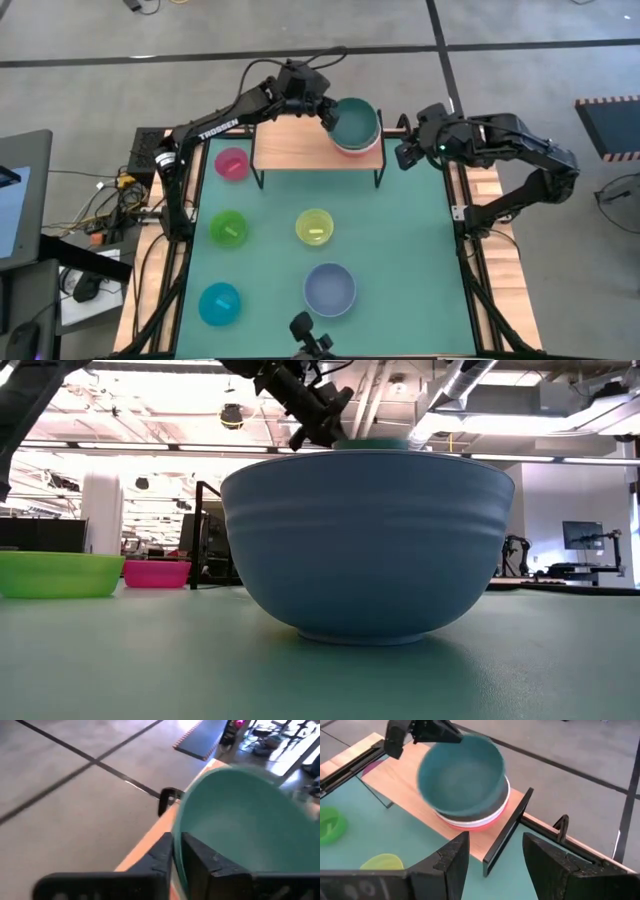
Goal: Place and stack bowls onto a shelf
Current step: Stack the green bowl on the white bowl on the shelf, then stack the light blue bowl on the green bowl on the shelf
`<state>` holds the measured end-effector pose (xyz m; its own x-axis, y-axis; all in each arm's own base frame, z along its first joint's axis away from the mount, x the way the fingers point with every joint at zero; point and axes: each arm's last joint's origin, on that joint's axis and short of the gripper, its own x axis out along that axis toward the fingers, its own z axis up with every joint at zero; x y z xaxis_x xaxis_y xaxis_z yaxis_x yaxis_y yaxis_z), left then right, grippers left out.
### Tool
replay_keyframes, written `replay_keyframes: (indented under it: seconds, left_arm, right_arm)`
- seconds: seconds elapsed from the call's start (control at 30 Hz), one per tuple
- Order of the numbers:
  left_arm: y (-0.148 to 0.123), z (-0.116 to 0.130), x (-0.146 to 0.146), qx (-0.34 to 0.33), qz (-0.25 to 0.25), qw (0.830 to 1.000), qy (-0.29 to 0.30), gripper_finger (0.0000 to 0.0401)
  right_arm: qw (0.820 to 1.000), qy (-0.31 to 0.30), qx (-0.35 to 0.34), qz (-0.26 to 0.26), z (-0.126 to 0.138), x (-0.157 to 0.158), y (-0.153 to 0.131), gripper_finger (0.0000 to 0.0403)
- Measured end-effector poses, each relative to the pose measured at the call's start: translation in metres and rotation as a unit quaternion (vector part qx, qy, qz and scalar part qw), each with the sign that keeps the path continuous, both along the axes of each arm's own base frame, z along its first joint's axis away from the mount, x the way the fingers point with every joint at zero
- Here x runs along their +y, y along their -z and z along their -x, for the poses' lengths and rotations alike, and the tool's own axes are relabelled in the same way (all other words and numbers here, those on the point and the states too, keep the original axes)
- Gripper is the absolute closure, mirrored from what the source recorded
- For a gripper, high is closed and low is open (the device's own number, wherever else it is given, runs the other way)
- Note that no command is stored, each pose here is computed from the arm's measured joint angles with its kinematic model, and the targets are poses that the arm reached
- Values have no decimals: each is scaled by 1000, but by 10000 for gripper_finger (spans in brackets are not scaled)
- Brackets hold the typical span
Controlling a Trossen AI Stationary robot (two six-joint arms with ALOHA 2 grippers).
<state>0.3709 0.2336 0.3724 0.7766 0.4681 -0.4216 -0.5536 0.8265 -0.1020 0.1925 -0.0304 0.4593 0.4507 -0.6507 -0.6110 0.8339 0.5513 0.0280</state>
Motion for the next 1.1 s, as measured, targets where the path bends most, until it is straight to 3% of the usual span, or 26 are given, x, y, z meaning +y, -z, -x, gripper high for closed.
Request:
replay_keyframes:
  seconds: [0.17,0.37,0.6,0.8,0.9,1.1]
  left_arm:
    - [1,-5,-8,-19,38,998,51,292]
    - [-6,-2,-11,-13,30,999,12,226]
    - [19,6,-5,77,69,994,-18,231]
    - [23,5,-8,92,69,993,-19,248]
    - [11,8,-13,94,51,994,-6,254]
    - [-41,30,-27,52,-14,998,9,256]
  right_arm:
    - [1000,3,5,-10,-6,-3,3,193]
    - [999,14,23,-21,-17,-10,10,193]
    - [996,66,51,-40,-37,-41,26,193]
    - [992,75,71,-78,-56,-69,43,193]
    - [992,72,73,-77,-65,-74,48,193]
    - [988,72,103,-95,-82,-100,67,195]
